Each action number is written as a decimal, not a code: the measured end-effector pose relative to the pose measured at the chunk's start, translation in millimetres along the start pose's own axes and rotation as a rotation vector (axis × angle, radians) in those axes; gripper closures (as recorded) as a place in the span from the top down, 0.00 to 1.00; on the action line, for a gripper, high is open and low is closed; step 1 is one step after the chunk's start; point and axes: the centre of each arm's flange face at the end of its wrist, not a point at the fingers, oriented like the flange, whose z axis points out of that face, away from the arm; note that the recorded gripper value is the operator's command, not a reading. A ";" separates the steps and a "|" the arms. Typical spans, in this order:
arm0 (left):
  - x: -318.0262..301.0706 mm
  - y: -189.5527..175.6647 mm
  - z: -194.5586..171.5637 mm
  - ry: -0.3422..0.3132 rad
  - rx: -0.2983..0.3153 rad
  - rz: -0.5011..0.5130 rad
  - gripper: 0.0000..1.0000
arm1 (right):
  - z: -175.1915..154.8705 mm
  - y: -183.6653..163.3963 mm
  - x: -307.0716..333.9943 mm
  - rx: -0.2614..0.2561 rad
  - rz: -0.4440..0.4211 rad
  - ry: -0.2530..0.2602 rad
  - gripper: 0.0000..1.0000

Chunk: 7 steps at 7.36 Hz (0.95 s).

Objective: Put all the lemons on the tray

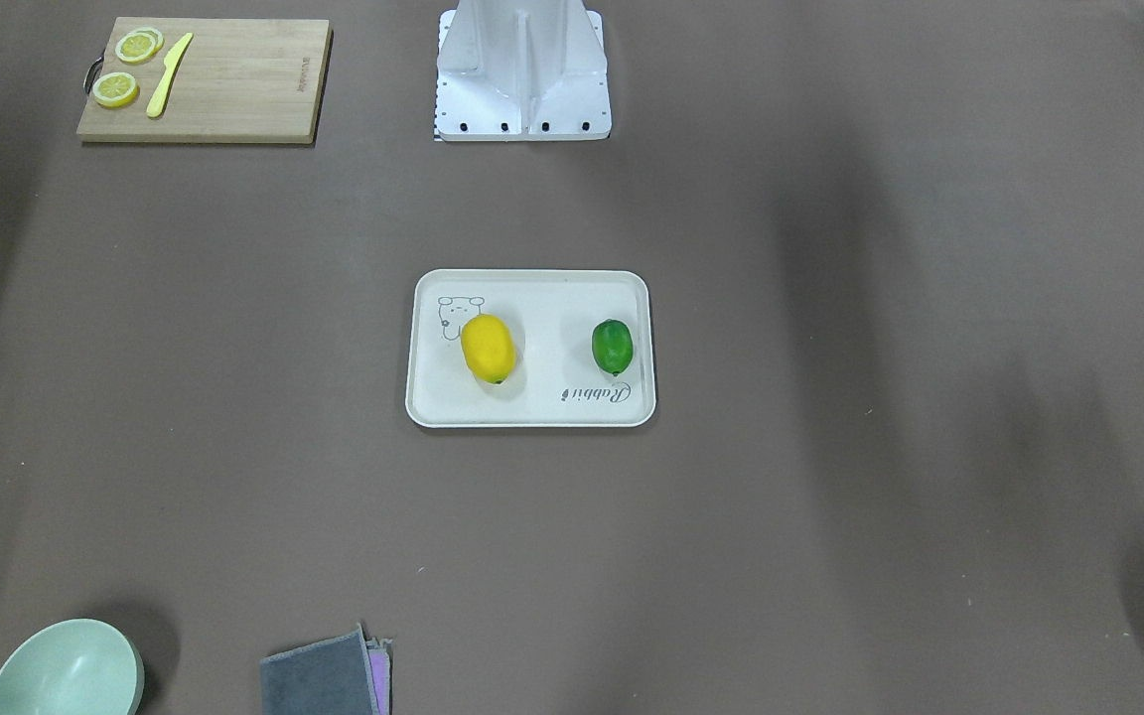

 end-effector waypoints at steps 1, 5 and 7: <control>-8.1 4.9 0.0 0.002 -0.003 -0.017 0.98 | 0.1 0.2 0.1 -0.001 0.000 0.000 1.00; -12.9 3.1 -6.2 0.025 -0.035 -0.077 0.98 | -1.7 1.6 0.1 0.002 0.002 -0.005 1.00; -9.9 -7.7 -17.8 0.021 -0.022 -0.093 0.98 | -2.7 2.0 -0.1 0.003 0.002 -0.005 1.00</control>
